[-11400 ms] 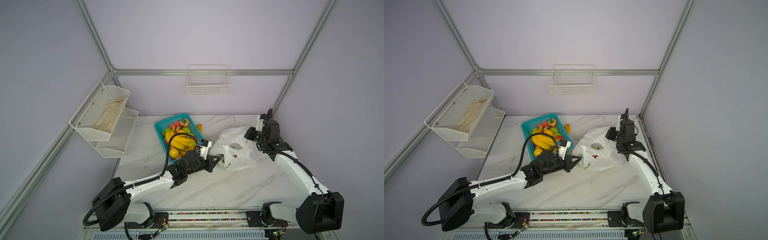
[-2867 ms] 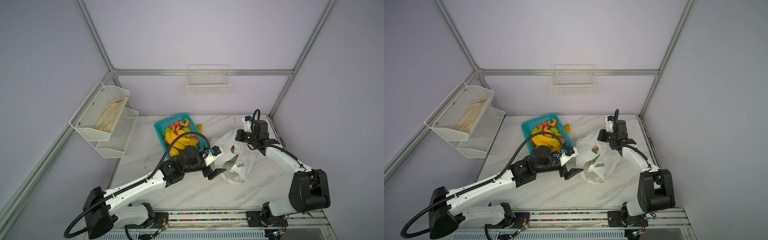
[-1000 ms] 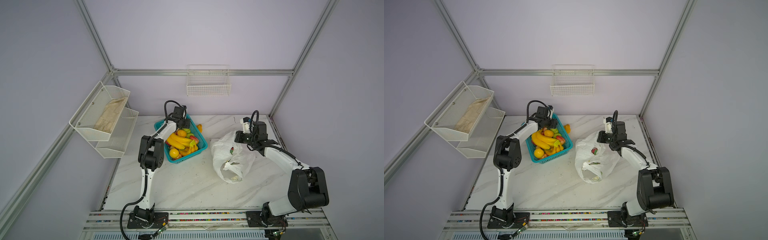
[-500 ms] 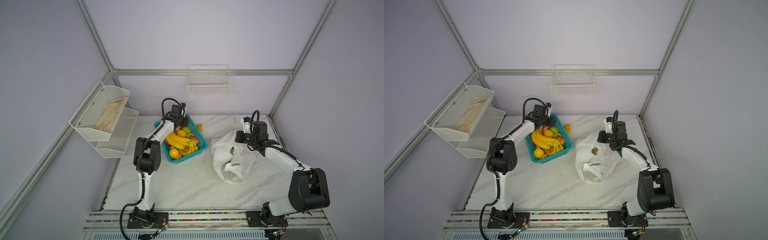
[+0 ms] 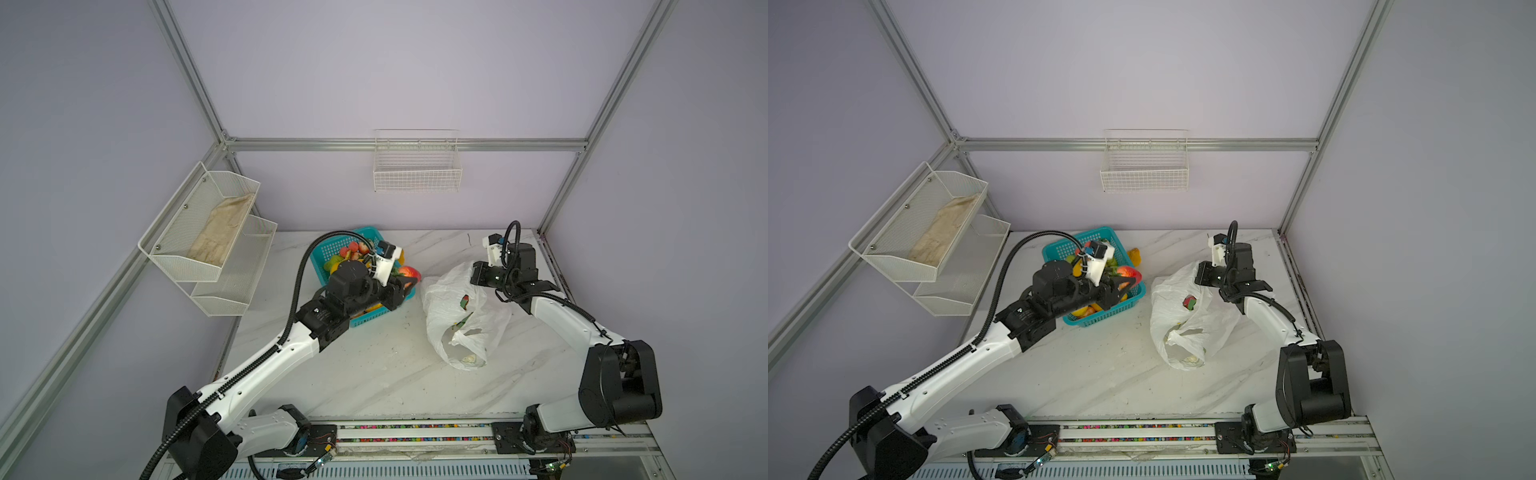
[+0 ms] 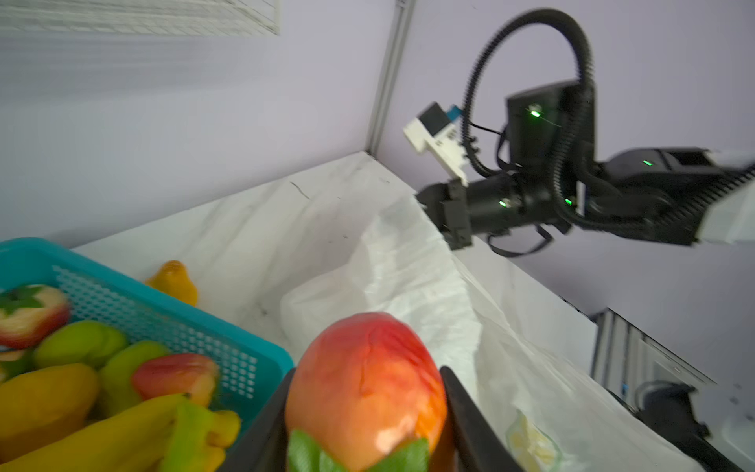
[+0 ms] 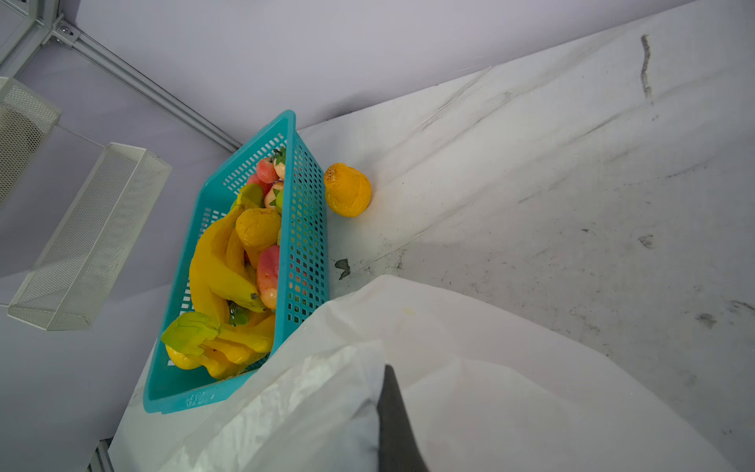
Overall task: Place the fake fruits into the plastic bag and tie a complex knot
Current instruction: 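Grasp a peach with the left gripper and carry it to the bag, then lower the peach into the bag and open the left gripper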
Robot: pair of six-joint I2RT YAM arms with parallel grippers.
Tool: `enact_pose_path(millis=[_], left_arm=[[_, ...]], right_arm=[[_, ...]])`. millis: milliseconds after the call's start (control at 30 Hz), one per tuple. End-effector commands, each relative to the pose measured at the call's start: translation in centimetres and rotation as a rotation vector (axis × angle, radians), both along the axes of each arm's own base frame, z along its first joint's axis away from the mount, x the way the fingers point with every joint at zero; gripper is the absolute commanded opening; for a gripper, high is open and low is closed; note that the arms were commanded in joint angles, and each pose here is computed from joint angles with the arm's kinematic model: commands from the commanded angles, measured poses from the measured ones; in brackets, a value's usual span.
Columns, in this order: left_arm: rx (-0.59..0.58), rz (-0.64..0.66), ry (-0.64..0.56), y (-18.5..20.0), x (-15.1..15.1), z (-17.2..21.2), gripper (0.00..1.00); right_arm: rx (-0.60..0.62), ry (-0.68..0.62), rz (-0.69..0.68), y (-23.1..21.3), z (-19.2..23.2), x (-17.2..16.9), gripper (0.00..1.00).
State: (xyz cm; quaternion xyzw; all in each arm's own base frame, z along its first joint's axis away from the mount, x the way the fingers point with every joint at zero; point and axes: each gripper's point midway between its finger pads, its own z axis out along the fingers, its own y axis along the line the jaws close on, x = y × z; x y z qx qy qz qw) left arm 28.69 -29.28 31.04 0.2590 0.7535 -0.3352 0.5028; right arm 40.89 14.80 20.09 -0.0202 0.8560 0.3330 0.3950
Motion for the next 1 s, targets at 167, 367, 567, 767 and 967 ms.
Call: enact_pose_path(millis=[167, 367, 567, 767, 967], left_arm=[[-0.023, -0.269, 0.032, -7.5, -7.3, -2.8, 0.36], [0.024, -0.337, 0.055, -11.8, -8.2, -5.3, 0.36], [0.116, -0.317, 0.063, -14.5, -6.4, -9.0, 0.40], [0.185, -0.319, 0.048, -16.9, -4.7, -11.0, 0.46], [0.210, -0.314, 0.054, -17.7, -4.1, -12.5, 0.61]], right_arm=[[0.017, -0.037, 0.008, 0.1, 1.6, 0.1, 0.00], [0.026, -0.036, 0.009, 0.2, 2.1, -0.1, 0.00], [0.032, -0.034, 0.006, 0.1, 2.3, -0.9, 0.00], [0.030, -0.018, 0.009, 0.0, 1.7, -1.5, 0.00], [0.012, -0.008, -0.013, -0.4, 1.0, -1.5, 0.00]])
